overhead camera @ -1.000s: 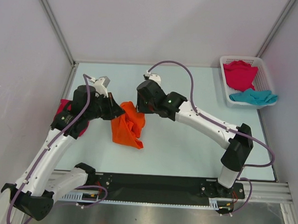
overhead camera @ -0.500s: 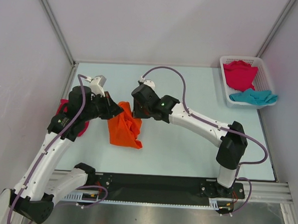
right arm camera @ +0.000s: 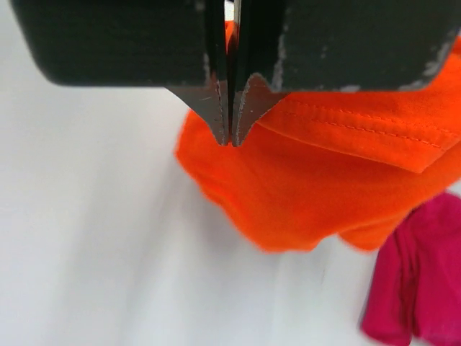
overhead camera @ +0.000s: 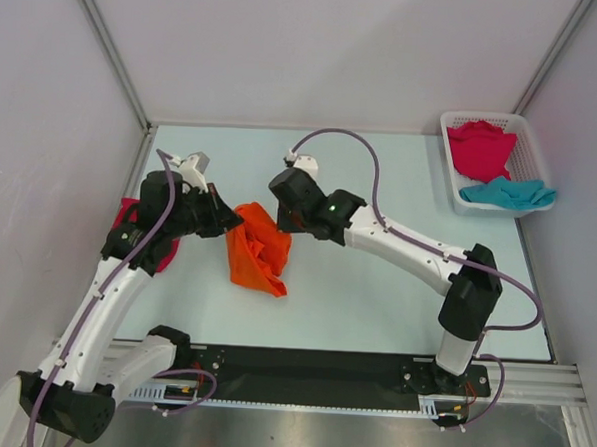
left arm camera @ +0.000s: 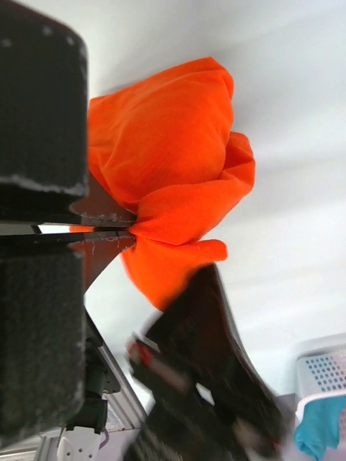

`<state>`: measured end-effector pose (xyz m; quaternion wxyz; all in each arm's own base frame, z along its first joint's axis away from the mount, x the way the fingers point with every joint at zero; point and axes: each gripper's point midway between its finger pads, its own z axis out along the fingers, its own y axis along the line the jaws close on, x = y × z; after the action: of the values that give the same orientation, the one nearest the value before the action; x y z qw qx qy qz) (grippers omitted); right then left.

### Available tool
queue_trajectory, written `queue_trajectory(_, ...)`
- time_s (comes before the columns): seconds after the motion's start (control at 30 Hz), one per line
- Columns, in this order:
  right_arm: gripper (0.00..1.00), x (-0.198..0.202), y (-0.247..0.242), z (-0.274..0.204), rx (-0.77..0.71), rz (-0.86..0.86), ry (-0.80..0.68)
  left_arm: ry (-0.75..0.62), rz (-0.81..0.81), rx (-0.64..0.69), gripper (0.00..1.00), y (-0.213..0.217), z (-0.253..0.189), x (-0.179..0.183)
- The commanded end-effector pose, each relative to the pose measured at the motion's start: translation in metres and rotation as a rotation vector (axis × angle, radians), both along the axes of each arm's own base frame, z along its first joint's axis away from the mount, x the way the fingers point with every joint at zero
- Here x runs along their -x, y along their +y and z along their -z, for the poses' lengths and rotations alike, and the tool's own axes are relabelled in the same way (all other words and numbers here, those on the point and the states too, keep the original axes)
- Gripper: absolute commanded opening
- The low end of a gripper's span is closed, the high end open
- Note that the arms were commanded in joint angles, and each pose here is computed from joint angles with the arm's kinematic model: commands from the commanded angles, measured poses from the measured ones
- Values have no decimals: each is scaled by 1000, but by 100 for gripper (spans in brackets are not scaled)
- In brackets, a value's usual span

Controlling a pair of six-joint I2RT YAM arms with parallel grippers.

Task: Fold and stack the t-shirts
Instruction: Flatten out the tshirt

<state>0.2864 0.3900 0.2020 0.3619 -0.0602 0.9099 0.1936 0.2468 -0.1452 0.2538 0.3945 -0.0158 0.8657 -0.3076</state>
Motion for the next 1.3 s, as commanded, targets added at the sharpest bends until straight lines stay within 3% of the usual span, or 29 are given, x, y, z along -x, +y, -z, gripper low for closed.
queue_trajectory(0.0, 0, -64, -53, -74, -1, 157, -167, -61, -2, 10, 0, 4, -18, -29)
queue_trajectory(0.33, 0, -123, -130, -191, 10, 335, -373, -171, -18, 3, 0, 8, -104, -71)
queue_trajectory(0.5, 0, -120, -140, -200, 18, 352, -389, -243, 37, 35, 0, 1, -126, -65)
queue_trajectory(0.57, 0, -118, -143, -180, 52, 359, -360, -236, 45, 37, 2, 0, -115, -62)
queue_trajectory(0.67, 0, -115, -151, -161, 58, 377, -343, -162, 61, 35, 15, -2, -84, -61)
queue_trajectory(0.7, 0, -116, -151, -161, 45, 386, -346, -144, 61, 37, 36, -1, -78, -61)
queue_trajectory(0.8, 0, -115, -159, -157, 51, 396, -339, -106, 62, 37, 74, -1, -62, -60)
queue_trajectory(0.9, 0, -115, -163, -162, 51, 402, -347, -83, 54, 41, 88, 0, -51, -60)
queue_trajectory(1.0, 0, -115, -166, -166, 54, 405, -355, -53, 52, 71, 92, -4, -26, -62)
queue_trajectory(1.27, 0, -115, -171, -158, 84, 420, -342, 161, 105, 184, 92, -36, 104, -50)
